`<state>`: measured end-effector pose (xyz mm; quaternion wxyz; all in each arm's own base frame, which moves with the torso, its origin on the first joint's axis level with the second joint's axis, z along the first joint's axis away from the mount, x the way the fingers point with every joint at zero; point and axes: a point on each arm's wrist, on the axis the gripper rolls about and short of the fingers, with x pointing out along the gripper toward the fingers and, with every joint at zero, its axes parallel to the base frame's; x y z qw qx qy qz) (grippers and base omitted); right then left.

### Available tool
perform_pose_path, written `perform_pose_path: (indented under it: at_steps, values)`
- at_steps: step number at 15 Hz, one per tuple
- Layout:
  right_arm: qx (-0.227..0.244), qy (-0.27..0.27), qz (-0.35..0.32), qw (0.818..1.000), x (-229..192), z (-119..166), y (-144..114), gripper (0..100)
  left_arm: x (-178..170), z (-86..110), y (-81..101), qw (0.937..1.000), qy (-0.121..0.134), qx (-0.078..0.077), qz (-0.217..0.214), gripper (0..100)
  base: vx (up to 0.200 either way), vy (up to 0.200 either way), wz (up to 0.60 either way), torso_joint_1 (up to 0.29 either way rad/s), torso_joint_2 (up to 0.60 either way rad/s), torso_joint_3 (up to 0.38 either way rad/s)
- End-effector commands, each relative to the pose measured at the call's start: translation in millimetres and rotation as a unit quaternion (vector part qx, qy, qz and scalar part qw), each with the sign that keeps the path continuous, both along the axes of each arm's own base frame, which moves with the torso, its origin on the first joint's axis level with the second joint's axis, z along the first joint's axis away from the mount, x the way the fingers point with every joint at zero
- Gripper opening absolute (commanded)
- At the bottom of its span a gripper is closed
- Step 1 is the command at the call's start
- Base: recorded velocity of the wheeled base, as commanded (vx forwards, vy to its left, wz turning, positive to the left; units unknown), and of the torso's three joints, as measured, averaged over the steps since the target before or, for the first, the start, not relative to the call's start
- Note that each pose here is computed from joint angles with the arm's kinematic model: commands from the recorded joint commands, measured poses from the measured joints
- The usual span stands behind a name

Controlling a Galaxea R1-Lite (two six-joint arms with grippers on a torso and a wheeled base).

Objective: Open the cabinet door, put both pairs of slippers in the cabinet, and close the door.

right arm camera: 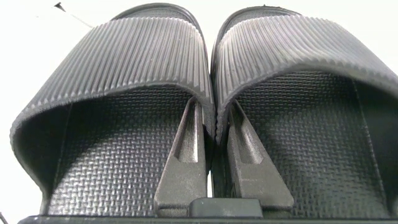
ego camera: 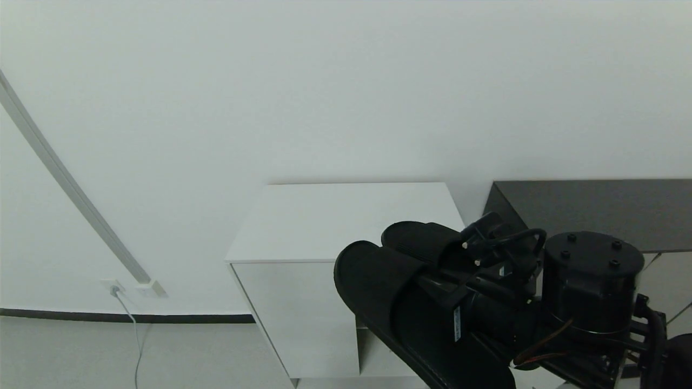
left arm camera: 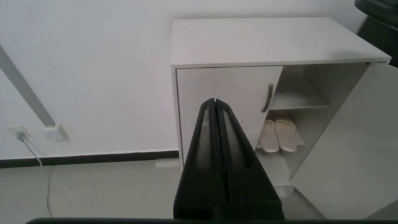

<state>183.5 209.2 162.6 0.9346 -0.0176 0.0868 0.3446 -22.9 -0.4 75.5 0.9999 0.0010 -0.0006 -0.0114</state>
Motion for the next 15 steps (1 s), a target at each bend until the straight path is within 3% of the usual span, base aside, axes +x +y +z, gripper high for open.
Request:
perform_pose_path:
  at_steps: [1, 9, 15]
  values:
    - [-0.002, 0.001, 0.0, 1.0, 0.2, -1.2, 0.5, 0, 0.1, 0.0, 0.0, 1.0, 0.001, 0.001, 0.0, 0, 0.0, 0.0, 0.0, 0.0, 0.0, 0.0]
    - [-0.008, 0.008, -0.004, 1.0, 2.4, -6.2, -2.7, 0, 0.1, 0.0, 0.0, 1.0, 0.001, 0.001, 0.0, 0, 0.0, 0.0, 0.0, 0.0, 0.0, 0.0]
    - [-0.005, 0.005, -0.005, 1.0, 2.1, -4.3, -3.7, 0, 0.1, 0.0, 0.0, 1.0, 0.001, 0.001, 0.0, 0, 0.0, 0.0, 0.0, -0.109, 0.23, 0.117]
